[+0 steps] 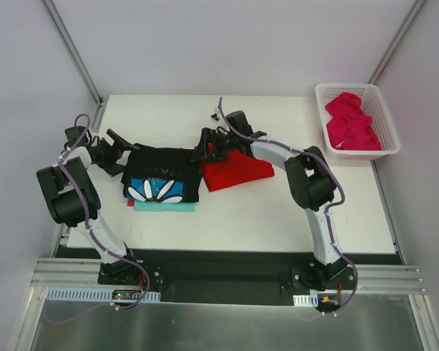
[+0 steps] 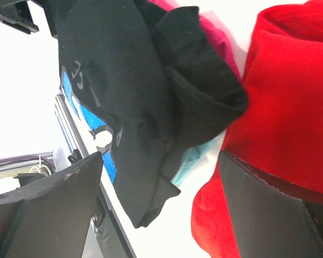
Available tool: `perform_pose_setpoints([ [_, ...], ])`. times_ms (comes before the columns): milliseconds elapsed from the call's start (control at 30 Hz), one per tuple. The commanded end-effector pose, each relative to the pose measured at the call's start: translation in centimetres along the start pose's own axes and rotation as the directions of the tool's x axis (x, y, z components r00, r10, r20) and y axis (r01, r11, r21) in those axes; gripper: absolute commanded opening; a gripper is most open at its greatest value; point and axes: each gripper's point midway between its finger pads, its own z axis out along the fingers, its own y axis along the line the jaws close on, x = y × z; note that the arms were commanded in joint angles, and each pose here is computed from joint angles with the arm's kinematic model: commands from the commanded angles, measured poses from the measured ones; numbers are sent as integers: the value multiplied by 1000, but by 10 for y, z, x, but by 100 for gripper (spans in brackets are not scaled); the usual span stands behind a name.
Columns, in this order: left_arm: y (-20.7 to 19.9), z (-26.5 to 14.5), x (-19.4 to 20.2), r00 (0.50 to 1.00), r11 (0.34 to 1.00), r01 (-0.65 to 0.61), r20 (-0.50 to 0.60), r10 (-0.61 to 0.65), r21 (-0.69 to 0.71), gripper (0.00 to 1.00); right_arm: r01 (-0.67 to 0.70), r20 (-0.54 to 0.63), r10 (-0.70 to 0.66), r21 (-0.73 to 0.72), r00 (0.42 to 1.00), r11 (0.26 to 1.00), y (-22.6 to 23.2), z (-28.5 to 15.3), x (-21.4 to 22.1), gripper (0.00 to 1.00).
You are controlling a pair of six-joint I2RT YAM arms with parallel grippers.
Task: Fold and stack the t-shirts
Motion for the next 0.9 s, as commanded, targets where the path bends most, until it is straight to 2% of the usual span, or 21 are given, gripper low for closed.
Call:
perform_pose_setpoints([
  [0, -17, -26, -15, 991, 998, -57, 122, 60, -31, 99, 41, 54, -43, 39, 998, 998, -1, -25, -20, 93],
  [133, -50, -52, -34, 960, 988, -154, 233, 157, -31, 99, 73, 84, -78, 62, 993, 995, 3, -50, -29, 96],
  [300, -99, -78, -31, 903, 951, -303, 303, 305, -54, 99, 90, 116, -103, 106, 988, 990, -4, -78, -40, 99],
  [433, -135, -73, -2, 901, 936, -352, 275, 335, 14, 99, 73, 143, -94, 143, 985, 987, -18, -109, -44, 99],
  [567, -171, -35, 66, 895, 897, -433, 160, 417, 86, 99, 32, 163, -63, 184, 985, 982, -39, -138, -39, 99],
  [633, -175, -18, 83, 895, 895, -436, 149, 421, 92, 99, 27, 167, -62, 204, 984, 979, -41, -152, -37, 99],
  [667, -184, -5, 112, 888, 880, -459, 104, 448, 125, 99, 5, 172, -44, 220, 984, 976, -50, -159, -34, 99],
  [700, -180, 8, 123, 895, 885, -446, 67, 441, 130, 99, 2, 178, -45, 237, 983, 972, -53, -165, -34, 99],
  [800, -189, 35, 156, 902, 890, -426, -1, 432, 166, 99, -50, 210, -10, 276, 978, 960, -63, -191, -31, 99],
  [867, -192, 45, 168, 906, 897, -417, -9, 422, 147, 99, -74, 238, 1, 297, 971, 952, -64, -209, -31, 99],
])
